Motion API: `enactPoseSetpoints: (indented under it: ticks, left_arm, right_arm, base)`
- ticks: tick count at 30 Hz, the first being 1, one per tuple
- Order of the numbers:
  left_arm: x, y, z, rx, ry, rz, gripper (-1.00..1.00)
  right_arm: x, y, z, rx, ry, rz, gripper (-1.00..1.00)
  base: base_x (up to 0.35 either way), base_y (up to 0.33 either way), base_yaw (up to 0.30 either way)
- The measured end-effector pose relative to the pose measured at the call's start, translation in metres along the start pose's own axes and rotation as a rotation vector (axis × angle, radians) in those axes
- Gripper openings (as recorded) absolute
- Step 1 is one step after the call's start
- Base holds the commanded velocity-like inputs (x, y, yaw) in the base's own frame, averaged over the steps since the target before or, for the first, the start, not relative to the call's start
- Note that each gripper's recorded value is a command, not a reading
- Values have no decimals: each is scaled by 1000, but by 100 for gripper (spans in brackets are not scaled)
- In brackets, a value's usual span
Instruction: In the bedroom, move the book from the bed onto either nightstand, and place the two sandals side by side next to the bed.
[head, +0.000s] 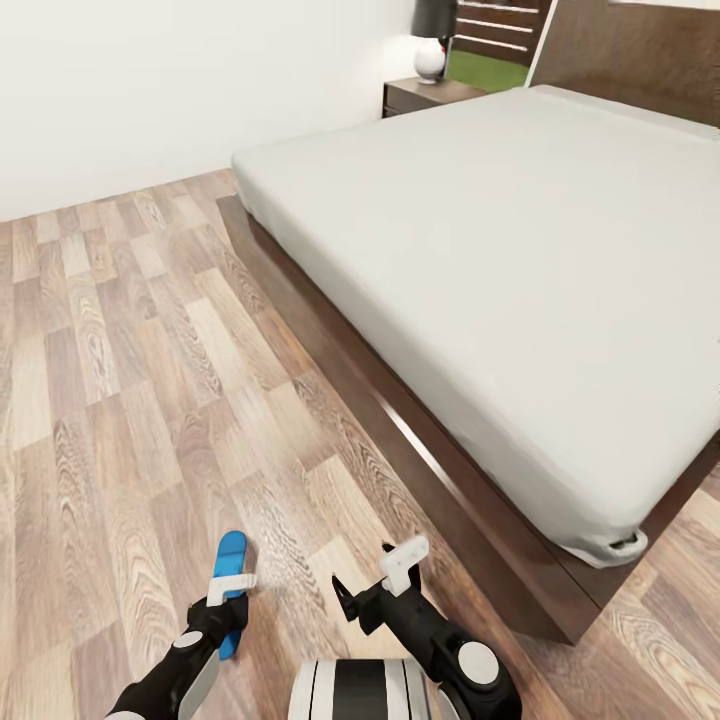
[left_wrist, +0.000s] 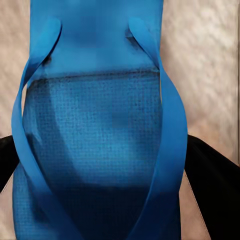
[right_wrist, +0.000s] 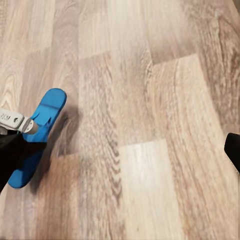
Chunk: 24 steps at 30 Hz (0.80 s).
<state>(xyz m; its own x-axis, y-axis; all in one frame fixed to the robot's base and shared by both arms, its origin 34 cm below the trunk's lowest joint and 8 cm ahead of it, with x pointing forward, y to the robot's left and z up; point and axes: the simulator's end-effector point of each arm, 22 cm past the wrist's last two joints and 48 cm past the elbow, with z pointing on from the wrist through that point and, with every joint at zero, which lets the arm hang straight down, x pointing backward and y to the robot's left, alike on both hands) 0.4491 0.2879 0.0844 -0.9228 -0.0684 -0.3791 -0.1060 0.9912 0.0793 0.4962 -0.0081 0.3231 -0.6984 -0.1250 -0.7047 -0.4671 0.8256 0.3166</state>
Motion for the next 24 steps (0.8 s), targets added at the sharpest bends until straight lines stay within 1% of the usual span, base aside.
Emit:
enactPoseSetpoints:
  ticks: [24]
  left_arm:
    - [-49, 0, -23, 5, -99, -15, -100]
  right_arm:
    - [-40, 7, -19, 13, -80, -52, 100]
  base:
    - [0, 0, 0]
